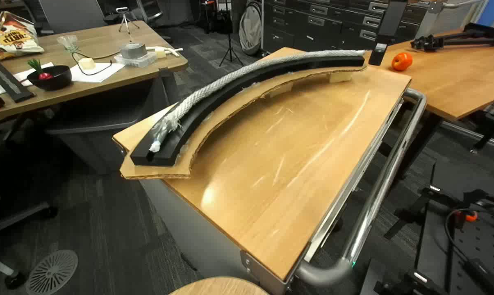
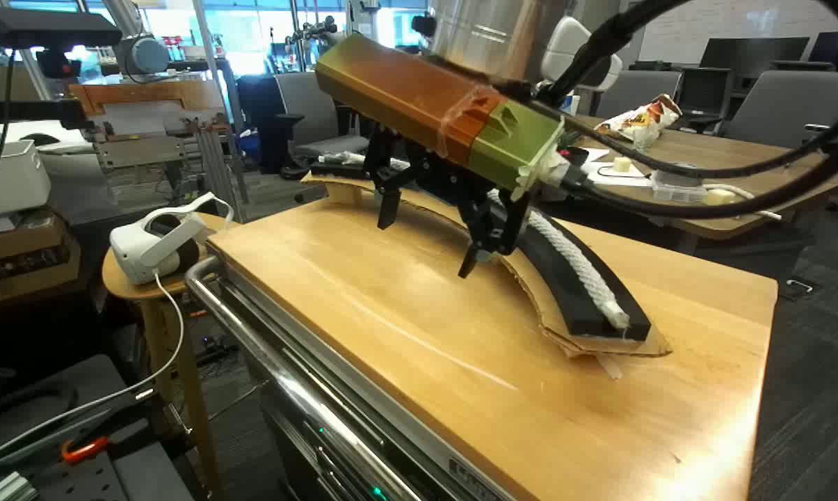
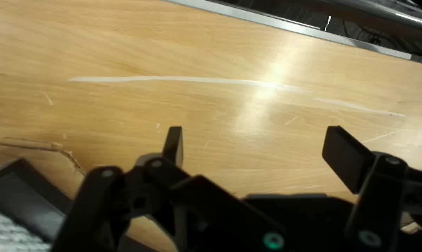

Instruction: Remove the rope from the curved board

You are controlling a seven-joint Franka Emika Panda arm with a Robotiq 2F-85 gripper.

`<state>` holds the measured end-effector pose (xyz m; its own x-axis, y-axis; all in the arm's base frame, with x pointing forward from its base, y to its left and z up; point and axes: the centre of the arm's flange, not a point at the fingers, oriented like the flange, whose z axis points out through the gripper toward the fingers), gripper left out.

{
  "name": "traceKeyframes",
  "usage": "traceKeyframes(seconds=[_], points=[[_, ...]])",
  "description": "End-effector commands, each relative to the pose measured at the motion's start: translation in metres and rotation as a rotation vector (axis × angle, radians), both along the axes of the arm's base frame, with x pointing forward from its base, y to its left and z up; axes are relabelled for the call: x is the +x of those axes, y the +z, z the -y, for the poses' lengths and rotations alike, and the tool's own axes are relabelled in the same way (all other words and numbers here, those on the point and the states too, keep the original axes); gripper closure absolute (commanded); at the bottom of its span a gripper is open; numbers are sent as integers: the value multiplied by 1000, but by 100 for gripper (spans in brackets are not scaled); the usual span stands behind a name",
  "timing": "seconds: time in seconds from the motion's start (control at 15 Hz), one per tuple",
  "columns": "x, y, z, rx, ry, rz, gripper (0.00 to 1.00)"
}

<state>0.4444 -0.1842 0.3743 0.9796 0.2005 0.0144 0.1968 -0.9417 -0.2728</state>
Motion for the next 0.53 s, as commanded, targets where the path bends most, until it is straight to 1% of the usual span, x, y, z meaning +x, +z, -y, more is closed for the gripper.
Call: traceKeyframes(seconds=[0.0,0.47], points=[[1,1,0,-1,0,3,0],[2,5,1,-4,0,10,0]])
